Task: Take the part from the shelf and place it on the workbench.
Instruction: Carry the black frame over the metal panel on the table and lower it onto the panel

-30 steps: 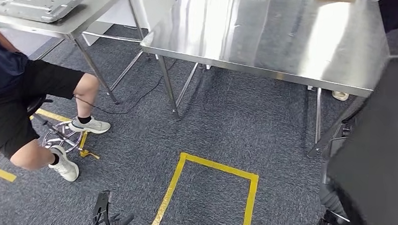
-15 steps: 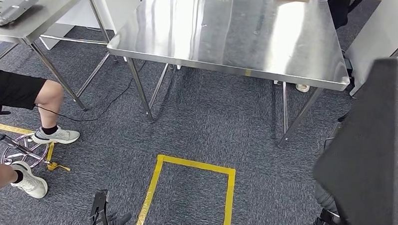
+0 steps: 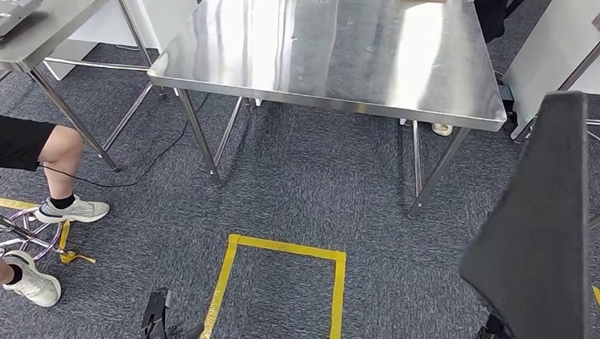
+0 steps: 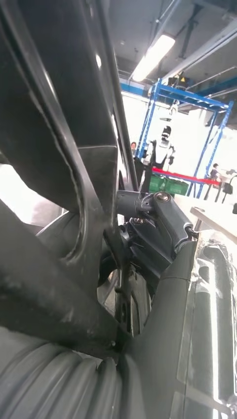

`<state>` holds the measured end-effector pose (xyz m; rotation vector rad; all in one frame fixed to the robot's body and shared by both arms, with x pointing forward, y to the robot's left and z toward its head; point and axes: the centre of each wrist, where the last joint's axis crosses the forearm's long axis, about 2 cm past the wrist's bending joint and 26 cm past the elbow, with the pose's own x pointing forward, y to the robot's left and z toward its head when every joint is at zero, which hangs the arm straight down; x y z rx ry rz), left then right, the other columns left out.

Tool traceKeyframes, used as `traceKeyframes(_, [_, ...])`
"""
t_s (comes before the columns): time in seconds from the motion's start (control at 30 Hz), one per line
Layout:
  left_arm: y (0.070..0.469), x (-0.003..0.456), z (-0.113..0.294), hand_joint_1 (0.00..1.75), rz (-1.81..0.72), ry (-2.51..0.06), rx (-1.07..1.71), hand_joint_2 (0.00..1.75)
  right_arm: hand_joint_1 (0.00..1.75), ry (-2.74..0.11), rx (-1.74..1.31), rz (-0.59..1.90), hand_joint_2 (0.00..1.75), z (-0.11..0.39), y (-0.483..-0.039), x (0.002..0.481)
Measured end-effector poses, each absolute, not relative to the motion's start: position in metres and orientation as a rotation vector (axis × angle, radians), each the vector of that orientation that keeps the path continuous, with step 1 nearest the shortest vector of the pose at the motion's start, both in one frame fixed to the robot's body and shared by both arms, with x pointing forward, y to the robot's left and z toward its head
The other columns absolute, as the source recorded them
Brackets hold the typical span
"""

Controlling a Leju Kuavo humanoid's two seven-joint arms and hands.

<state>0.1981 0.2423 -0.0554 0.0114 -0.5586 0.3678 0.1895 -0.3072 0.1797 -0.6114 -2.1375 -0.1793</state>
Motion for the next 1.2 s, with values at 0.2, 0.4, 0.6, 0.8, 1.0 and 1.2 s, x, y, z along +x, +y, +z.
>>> traceKeyframes(0.2, [0.2432, 0.1932, -0.0570, 0.00, 0.373, -0.553, 0.026, 1.75, 1.75, -2.137, -0.612, -0.175, 1.75, 0.1796, -0.3066, 0.1893])
traceKeyframes(0.4, [0.2428, 0.1944, -0.0554, 0.00, 0.376, -0.563, 0.023, 1.75, 1.75, -2.138, -0.611, -0.175, 1.75, 0.1801, -0.3062, 0.1896])
traceKeyframes(0.6, [0.2434, 0.1945, -0.0548, 0.00, 0.383, -0.567, 0.022, 1.75, 1.75, -2.139, -0.601, -0.166, 1.75, 0.1801, -0.3058, 0.1902])
traceKeyframes(0.8, [0.2433, 0.1923, -0.0555, 0.00, 0.394, -0.565, 0.028, 1.75, 1.75, -2.133, -0.595, -0.161, 1.75, 0.1788, -0.3057, 0.1906])
traceKeyframes(1.0, [0.2433, 0.1925, -0.0545, 0.00, 0.401, -0.570, 0.035, 1.75, 1.75, -2.135, -0.596, -0.161, 1.75, 0.1792, -0.3055, 0.1912])
traceKeyframes(1.2, [0.2439, 0.1900, -0.0553, 0.00, 0.402, -0.569, 0.039, 1.75, 1.75, -2.134, -0.590, -0.157, 1.75, 0.1791, -0.3050, 0.1912])
